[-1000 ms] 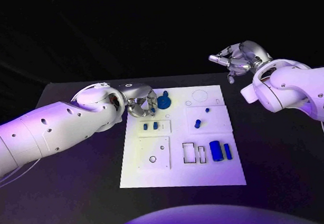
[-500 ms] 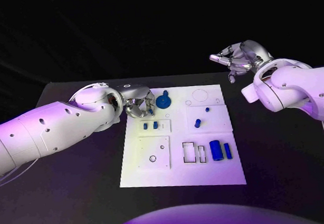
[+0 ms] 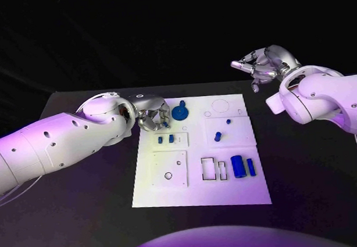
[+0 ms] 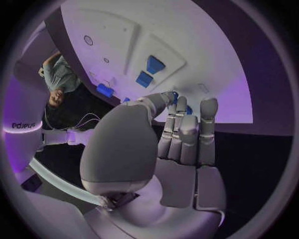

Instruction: Assemble the parts on the task board

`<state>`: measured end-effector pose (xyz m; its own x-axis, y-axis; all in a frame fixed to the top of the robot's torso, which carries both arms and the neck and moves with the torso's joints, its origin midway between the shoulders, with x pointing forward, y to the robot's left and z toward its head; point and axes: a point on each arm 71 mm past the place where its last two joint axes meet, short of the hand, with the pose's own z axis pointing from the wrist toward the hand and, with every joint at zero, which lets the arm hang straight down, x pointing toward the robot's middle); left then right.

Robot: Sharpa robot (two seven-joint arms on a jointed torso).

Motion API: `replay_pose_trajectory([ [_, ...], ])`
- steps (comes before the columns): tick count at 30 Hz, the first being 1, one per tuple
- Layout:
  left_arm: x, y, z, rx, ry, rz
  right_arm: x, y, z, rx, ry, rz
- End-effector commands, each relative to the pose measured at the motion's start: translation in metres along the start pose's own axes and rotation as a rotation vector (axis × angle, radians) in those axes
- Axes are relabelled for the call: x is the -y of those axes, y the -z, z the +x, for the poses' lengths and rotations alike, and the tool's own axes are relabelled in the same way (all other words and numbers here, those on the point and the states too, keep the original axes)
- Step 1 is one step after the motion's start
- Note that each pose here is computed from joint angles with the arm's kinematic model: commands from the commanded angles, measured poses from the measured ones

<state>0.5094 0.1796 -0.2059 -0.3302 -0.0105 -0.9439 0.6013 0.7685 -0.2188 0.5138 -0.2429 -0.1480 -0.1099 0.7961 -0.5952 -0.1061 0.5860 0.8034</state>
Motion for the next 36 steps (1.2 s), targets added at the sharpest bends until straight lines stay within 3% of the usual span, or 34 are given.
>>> replay_pose_trajectory([
  [1, 0.0022, -0.001, 0.0016, -0.022, 0.005, 0.005, -0.0007, 0.0, 0.0007, -0.006, 0.004, -0.007],
  [36, 0.0099, -0.0072, 0.0038, -0.042, 0.027, 0.024, -0.0009, -0.0005, 0.001, -0.006, 0.005, -0.008],
])
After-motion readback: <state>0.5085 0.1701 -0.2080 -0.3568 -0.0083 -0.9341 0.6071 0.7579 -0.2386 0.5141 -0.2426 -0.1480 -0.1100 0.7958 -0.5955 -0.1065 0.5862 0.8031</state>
